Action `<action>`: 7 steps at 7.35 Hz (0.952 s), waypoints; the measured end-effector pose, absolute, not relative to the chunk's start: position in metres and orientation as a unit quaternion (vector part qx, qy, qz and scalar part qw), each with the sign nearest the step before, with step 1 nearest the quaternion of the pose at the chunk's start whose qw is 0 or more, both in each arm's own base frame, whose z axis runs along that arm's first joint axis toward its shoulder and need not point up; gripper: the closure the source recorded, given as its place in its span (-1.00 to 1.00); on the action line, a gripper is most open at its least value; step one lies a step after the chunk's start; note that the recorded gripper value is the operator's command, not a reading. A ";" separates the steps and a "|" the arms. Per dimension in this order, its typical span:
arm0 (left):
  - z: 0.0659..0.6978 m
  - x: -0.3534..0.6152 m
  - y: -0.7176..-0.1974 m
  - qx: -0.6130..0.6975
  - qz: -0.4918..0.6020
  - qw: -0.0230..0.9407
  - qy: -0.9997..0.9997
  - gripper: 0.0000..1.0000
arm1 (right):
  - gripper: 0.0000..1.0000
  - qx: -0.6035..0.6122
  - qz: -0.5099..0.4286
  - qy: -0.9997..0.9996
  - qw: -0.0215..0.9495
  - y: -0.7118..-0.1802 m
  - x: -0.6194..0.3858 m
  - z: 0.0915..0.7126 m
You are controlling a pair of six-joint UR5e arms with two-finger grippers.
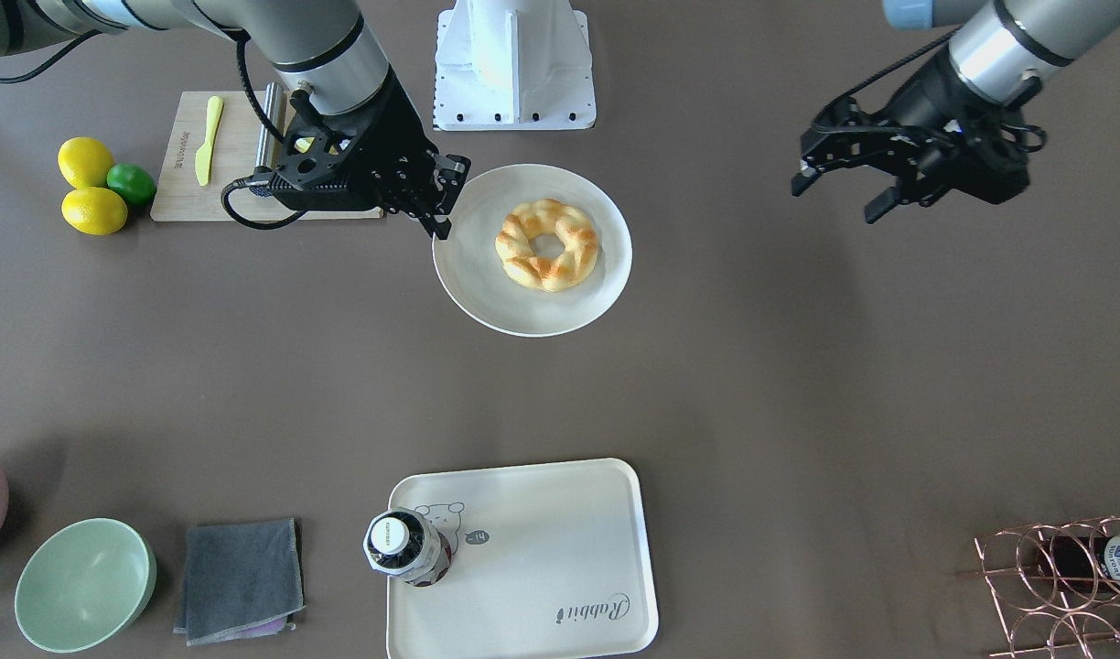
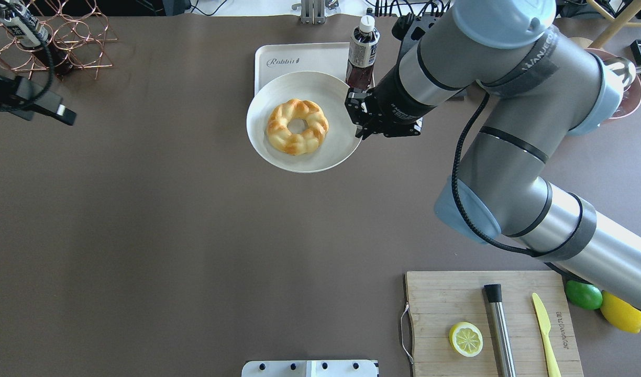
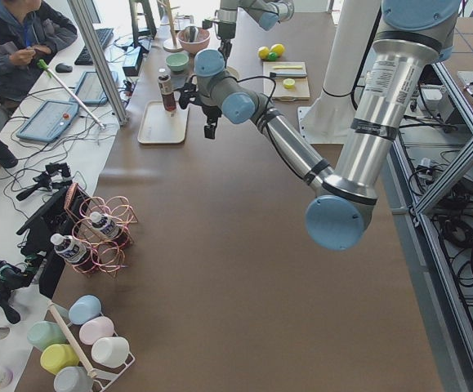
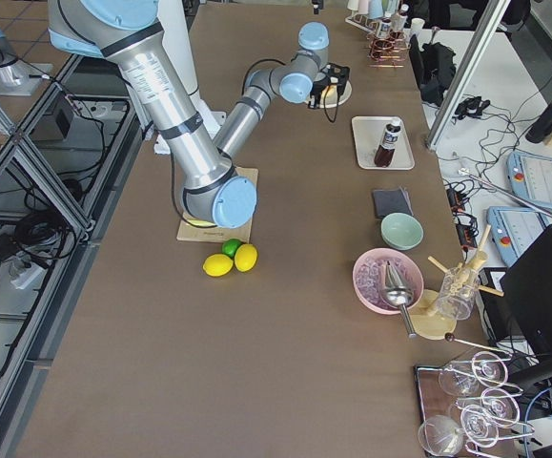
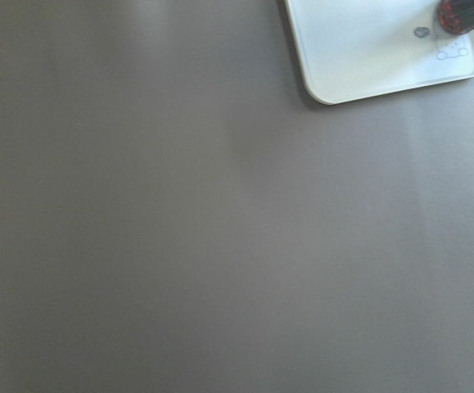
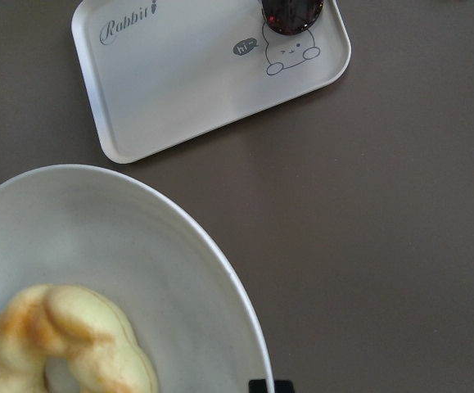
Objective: Place donut on tray
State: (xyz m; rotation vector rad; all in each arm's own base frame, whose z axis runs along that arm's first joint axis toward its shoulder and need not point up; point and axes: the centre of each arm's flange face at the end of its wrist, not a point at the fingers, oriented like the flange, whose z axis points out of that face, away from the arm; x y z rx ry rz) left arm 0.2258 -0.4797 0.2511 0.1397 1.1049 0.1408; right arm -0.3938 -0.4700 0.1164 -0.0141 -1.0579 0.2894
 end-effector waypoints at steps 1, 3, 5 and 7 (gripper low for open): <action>0.217 0.273 -0.465 0.055 0.058 0.842 0.534 -0.91 | 1.00 -0.007 0.139 -0.498 0.856 -0.469 -0.396 0.113; 0.176 0.328 -0.439 0.039 0.042 0.834 0.549 -0.84 | 1.00 -0.006 0.138 -0.498 0.856 -0.466 -0.394 0.113; 0.167 0.341 -0.435 0.031 0.025 0.824 0.565 -0.74 | 1.00 -0.005 0.133 -0.503 0.854 -0.460 -0.396 0.108; 0.171 0.352 -0.443 0.025 0.001 0.804 0.594 -0.71 | 1.00 -0.004 0.123 -0.513 0.850 -0.448 -0.395 0.102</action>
